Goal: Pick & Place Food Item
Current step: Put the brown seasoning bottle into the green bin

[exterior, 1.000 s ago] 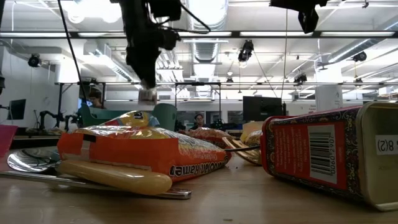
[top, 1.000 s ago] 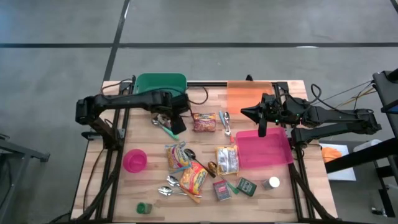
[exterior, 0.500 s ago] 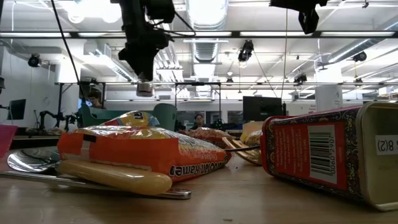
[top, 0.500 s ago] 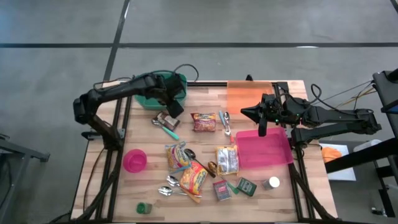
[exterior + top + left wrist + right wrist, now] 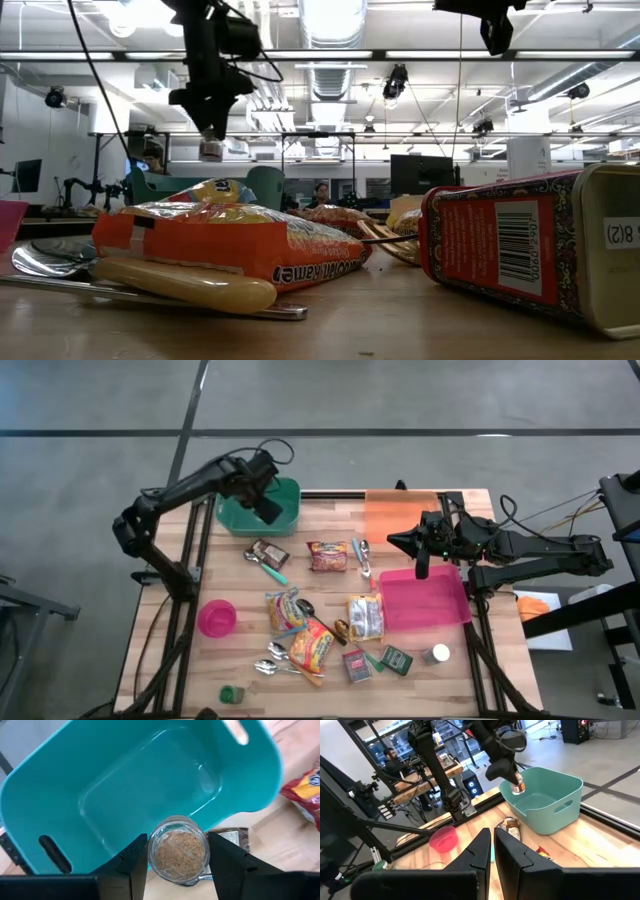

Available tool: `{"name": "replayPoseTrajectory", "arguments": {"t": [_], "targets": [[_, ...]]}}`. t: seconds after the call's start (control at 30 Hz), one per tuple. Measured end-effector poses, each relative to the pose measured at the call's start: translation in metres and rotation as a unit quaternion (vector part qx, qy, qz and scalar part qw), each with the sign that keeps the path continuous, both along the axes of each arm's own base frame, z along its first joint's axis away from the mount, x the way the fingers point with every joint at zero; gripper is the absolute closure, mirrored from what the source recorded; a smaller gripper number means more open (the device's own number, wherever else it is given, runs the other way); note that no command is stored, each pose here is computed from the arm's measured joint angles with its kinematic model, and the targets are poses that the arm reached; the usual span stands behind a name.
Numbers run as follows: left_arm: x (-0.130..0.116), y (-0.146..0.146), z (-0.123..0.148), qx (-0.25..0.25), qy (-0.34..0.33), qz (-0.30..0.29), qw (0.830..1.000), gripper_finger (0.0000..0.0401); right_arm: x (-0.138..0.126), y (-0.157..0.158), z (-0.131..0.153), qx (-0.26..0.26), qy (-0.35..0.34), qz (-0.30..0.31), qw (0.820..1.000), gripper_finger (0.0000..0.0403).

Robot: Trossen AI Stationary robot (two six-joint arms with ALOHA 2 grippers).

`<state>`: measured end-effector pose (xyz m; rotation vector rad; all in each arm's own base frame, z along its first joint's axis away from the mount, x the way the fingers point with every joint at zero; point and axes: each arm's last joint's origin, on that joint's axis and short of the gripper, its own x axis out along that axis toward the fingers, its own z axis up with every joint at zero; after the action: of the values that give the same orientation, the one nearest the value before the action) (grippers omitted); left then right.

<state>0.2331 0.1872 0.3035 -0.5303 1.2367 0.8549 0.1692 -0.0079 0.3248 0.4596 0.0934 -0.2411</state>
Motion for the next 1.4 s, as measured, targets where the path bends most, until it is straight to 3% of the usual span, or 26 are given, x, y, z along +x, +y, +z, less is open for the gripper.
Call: {"name": "replayPoseTrajectory", "arguments": {"t": [0.5,0.63,0.8,1.1,1.4], "targets": [[-0.033,0.045,-0.009,-0.007,-0.003,0.118,0.993,0.0240,0.000,0.000,0.000,0.011,-0.002,-0.002,1.000,0.0382],[-0.032,0.060,-0.020,-0.005,-0.006,0.158,0.987,0.0240,0.000,0.000,0.000,0.012,-0.003,-0.002,1.000,0.0382],[-0.029,0.073,-0.040,0.012,0.041,0.189,0.981,0.0240,0.000,0.000,0.000,0.023,-0.005,-0.004,1.000,0.0382],[-0.028,0.097,-0.081,-0.024,0.071,0.241,0.968,0.0240,0.000,0.001,0.000,0.045,-0.009,0.004,0.999,0.0382],[-0.038,0.114,-0.098,-0.050,0.060,0.272,0.959,0.0240,0.000,0.001,0.000,0.057,-0.009,0.017,0.998,0.0382]]}}
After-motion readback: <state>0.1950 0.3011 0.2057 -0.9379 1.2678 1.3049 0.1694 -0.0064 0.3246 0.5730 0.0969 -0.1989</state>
